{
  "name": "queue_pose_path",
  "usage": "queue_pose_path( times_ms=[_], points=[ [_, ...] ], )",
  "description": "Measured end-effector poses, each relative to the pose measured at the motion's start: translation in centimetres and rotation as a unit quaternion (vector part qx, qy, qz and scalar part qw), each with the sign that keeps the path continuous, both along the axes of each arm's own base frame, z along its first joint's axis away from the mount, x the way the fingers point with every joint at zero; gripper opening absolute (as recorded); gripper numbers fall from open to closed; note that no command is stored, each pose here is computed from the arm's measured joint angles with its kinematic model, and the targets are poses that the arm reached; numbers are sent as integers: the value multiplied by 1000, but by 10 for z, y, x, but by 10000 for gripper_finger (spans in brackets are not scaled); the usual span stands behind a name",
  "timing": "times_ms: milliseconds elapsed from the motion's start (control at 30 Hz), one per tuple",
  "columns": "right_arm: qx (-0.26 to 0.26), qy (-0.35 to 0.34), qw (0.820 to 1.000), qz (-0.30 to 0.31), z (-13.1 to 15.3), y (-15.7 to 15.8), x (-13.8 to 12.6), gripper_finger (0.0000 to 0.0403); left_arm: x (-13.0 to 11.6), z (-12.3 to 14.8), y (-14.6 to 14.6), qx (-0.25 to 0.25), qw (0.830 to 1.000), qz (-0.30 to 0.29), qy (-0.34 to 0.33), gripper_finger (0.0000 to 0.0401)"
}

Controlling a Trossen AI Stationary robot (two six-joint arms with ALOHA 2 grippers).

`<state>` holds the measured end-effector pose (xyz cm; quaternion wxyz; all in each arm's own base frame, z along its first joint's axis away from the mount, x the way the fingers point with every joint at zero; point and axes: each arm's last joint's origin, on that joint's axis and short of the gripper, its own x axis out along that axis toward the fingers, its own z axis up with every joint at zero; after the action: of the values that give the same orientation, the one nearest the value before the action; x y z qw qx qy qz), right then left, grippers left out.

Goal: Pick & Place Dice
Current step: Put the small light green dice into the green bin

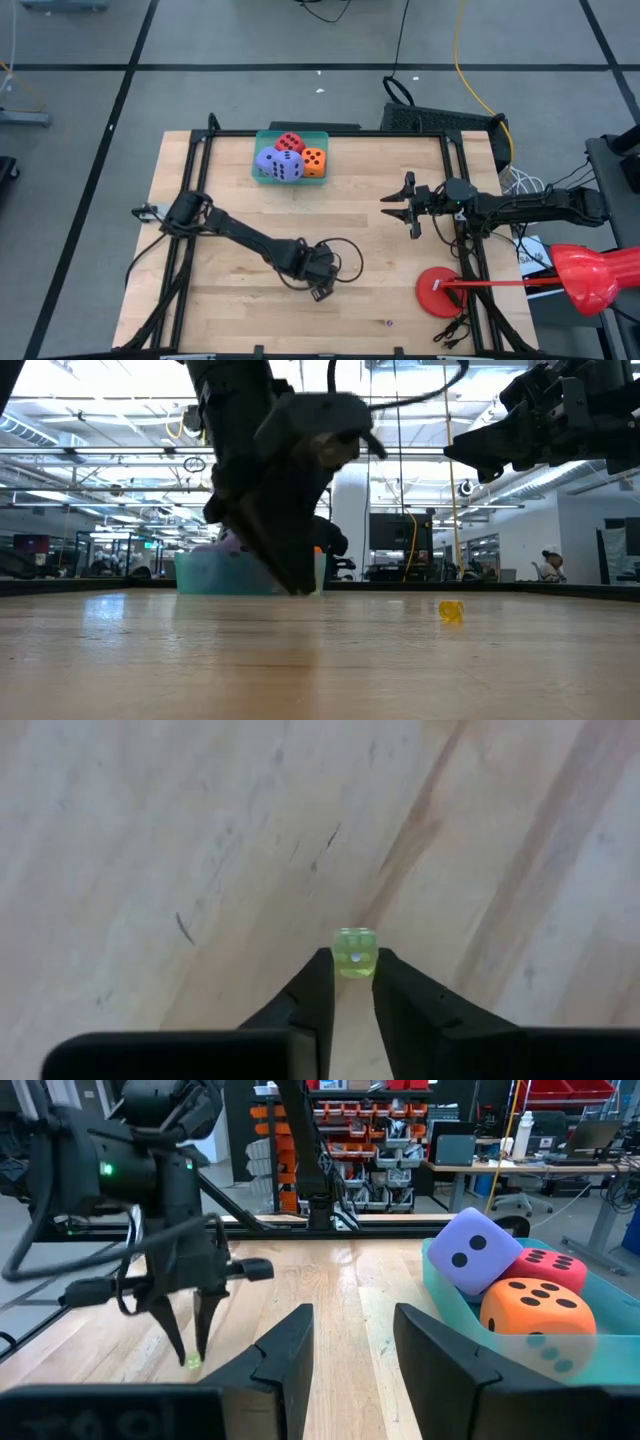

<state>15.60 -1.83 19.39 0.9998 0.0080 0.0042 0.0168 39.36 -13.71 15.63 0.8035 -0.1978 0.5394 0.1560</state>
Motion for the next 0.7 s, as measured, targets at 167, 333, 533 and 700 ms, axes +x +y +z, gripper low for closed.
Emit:
queue_pose_path(
  times_ms=[167,333,533,700],
  points=[
    [0,0,1000,0,0,0,0,130,0,14,9,20,1000,12,-19,53],
    [0,-1,1000,0,0,0,0,130,2,30,27,45,997,41,-48,63],
    [0,0,1000,0,0,0,0,130,5,50,57,73,990,86,-80,67],
    [0,0,1000,0,0,0,0,130,7,59,87,109,981,129,-95,60]
  ],
)
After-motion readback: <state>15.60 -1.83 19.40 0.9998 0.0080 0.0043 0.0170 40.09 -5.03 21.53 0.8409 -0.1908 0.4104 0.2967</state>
